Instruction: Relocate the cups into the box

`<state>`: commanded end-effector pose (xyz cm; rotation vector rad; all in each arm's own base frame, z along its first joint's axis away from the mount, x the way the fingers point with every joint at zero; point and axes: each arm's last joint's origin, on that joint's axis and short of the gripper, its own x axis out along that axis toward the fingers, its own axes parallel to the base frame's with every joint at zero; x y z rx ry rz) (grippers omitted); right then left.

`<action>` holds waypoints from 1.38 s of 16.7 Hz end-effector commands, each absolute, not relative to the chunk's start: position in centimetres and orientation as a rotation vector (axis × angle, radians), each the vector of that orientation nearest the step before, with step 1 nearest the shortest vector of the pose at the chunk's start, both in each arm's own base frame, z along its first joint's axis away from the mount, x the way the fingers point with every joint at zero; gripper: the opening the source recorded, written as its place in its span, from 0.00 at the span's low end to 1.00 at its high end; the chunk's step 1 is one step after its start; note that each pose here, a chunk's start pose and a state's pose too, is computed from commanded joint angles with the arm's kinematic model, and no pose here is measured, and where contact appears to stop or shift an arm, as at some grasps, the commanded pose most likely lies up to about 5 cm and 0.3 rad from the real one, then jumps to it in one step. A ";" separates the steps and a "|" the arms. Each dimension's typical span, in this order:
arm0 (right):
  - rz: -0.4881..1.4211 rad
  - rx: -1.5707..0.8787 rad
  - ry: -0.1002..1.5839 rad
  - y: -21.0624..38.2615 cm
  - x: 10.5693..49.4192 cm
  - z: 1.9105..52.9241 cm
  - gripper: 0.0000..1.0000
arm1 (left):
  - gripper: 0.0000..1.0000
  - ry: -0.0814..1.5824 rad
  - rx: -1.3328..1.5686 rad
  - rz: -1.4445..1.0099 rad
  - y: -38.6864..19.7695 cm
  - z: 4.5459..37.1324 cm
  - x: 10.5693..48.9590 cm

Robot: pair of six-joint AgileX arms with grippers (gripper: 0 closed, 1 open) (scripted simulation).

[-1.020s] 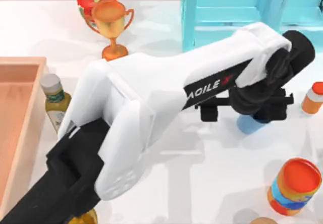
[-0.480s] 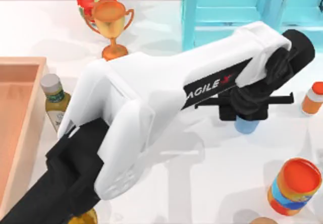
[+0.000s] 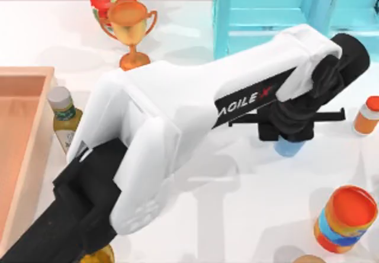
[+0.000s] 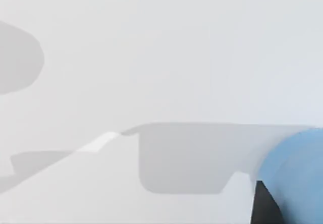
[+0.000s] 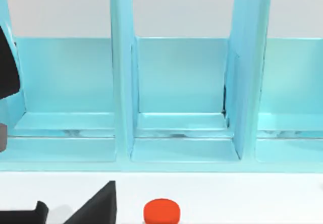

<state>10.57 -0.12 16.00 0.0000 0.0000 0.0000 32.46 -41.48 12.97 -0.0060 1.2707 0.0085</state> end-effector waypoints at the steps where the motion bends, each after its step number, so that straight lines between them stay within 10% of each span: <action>1: 0.000 0.000 0.000 -0.1 10.6 16.0 1.00 | 0.00 1.269 -0.006 0.003 -41.6 13.1 32.3; 12: 0.000 0.000 0.000 -0.1 10.6 16.0 1.00 | 0.00 1.260 -0.015 -0.004 -33.2 22.3 32.7; 23: 0.000 0.000 0.000 -0.1 10.6 16.0 1.00 | 0.00 1.294 0.008 0.007 -28.9 24.4 33.5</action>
